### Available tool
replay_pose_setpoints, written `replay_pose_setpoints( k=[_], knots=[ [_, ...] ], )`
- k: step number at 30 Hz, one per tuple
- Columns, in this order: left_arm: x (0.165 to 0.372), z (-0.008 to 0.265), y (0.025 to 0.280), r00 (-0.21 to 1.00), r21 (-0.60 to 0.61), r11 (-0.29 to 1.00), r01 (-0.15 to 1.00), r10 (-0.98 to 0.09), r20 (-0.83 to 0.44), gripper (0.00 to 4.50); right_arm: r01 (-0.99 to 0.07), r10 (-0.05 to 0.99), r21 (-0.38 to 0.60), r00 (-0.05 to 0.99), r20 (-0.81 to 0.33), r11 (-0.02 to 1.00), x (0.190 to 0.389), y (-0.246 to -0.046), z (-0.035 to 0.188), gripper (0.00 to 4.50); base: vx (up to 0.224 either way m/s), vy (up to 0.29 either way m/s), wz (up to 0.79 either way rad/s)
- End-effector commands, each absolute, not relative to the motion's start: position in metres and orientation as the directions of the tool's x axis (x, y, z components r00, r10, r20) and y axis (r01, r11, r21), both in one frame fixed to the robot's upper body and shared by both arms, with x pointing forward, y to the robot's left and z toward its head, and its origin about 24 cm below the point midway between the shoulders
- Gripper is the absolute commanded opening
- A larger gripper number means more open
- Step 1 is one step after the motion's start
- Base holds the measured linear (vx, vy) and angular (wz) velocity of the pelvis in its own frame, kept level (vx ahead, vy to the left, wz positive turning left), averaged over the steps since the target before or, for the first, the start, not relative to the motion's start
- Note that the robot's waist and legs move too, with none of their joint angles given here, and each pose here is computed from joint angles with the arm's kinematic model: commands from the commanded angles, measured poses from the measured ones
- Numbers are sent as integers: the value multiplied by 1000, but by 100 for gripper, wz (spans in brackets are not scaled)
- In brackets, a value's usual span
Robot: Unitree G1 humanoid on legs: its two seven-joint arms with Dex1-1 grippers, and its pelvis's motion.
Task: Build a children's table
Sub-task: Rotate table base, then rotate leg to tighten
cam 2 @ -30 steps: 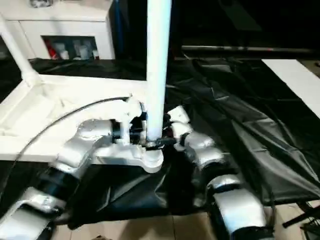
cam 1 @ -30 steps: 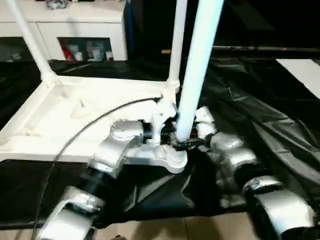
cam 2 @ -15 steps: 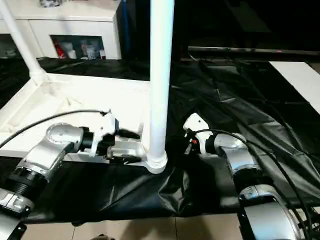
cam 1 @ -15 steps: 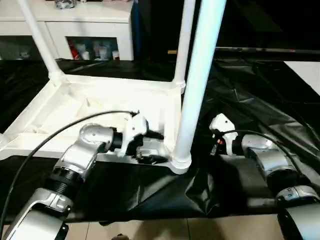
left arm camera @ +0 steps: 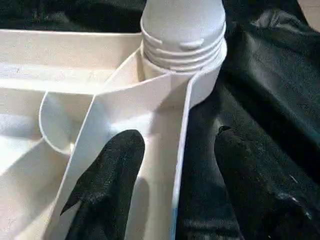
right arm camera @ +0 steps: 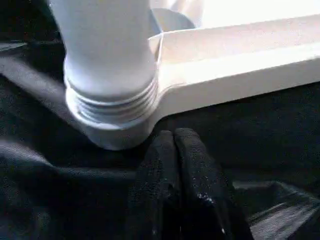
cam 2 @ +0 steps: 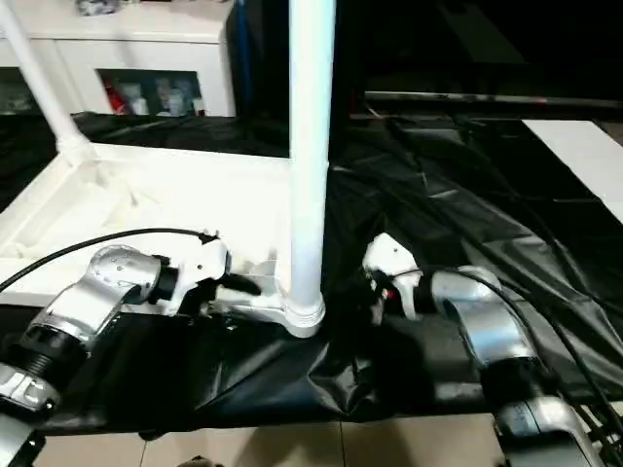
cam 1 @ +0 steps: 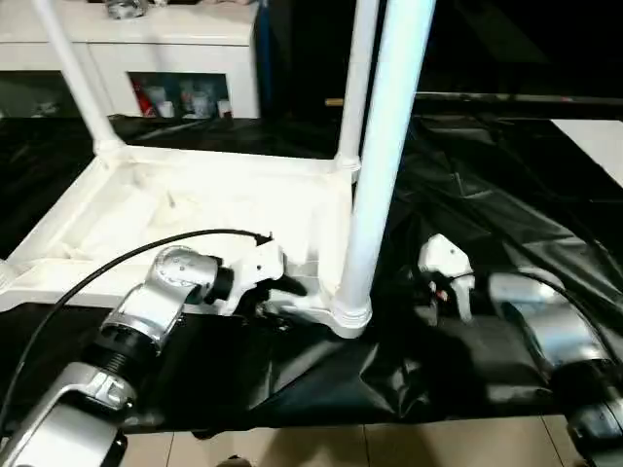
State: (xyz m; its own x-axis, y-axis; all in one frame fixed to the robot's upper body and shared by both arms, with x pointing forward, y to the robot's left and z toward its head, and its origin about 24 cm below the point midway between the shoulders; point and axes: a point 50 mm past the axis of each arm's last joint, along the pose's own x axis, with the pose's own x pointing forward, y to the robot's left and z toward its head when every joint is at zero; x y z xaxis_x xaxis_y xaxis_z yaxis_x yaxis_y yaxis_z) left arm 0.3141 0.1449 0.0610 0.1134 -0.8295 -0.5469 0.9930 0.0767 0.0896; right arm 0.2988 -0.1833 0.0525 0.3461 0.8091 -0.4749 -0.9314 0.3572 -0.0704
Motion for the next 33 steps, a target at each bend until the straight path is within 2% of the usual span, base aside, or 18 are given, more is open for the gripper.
replay_pose_setpoints(
  k=[1,5,8,10,14,17,33],
  knots=[
    [317,66,143,101,108,48,993,-818,-567,243,-932,812,-81,350,-467,354,299,-185,59,0,0,0,0],
    [318,64,146,101,104,50,993,-813,-574,207,-936,819,-72,337,-464,345,298,-183,60,0,0,0,0],
    [318,63,147,106,106,55,993,-810,-577,199,-937,818,-71,333,-468,341,298,-183,60,0,0,0,0],
    [319,60,149,112,106,61,992,-802,-587,167,-938,816,-72,330,-474,338,297,-182,61,0,0,0,0],
    [321,58,151,119,103,71,992,-796,-593,151,-937,808,-86,336,-484,338,298,-182,61,0,0,0,0],
    [321,58,151,117,99,72,992,-798,-592,119,-937,806,-90,338,-486,338,299,-182,61,0,0,0,0],
    [316,55,146,51,-9,65,998,-855,-516,10,-941,812,-85,327,-483,328,297,-179,59,0,0,0,0]
  ],
)
